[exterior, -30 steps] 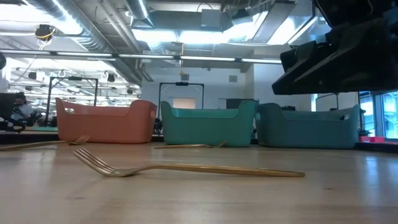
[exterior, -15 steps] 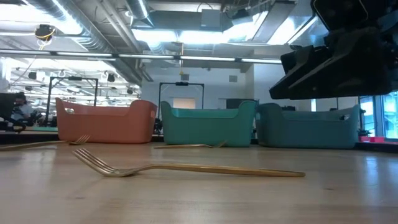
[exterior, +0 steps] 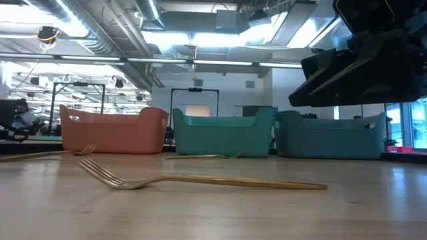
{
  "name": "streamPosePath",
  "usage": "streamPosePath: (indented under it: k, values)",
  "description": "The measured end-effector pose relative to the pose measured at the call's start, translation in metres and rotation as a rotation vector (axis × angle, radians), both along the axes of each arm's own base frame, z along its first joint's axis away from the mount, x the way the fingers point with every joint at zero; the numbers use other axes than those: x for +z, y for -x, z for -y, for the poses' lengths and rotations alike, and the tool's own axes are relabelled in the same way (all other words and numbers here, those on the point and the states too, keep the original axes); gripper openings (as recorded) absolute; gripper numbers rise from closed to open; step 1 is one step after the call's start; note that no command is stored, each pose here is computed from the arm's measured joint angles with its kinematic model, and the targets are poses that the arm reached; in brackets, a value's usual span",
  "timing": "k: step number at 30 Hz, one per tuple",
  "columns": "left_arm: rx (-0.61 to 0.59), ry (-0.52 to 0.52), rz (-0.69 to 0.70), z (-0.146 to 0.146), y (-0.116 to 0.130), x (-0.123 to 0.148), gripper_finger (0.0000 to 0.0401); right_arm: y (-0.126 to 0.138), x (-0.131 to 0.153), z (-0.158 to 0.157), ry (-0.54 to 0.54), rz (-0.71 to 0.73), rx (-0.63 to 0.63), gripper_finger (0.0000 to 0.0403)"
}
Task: Sort silverware by color (type)
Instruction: Put the black spoon into the green bin
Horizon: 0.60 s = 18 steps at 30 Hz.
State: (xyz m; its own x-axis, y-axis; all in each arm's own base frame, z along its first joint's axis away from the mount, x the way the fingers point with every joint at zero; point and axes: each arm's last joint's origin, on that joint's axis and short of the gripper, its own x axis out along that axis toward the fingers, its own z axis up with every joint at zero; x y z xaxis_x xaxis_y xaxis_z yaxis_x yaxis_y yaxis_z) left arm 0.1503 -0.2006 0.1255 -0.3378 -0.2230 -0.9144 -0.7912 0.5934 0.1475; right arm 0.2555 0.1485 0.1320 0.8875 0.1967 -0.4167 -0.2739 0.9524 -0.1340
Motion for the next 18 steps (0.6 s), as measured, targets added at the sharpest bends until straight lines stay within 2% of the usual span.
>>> streamPosePath:
  k: [5,15,18]
  values:
    - [0.000,-0.022,-0.004,0.000,0.003,0.000,0.0009,0.000,0.000,0.000,0.000,-0.002,-0.001,0.0117]
    - [0.034,-0.057,-0.003,-0.001,0.003,0.002,0.0013,0.000,0.000,0.000,0.000,-0.002,-0.001,0.0117]
    - [0.023,-0.127,0.040,-0.002,0.001,0.010,0.0013,0.000,0.000,0.000,0.000,-0.002,-0.001,0.0117]
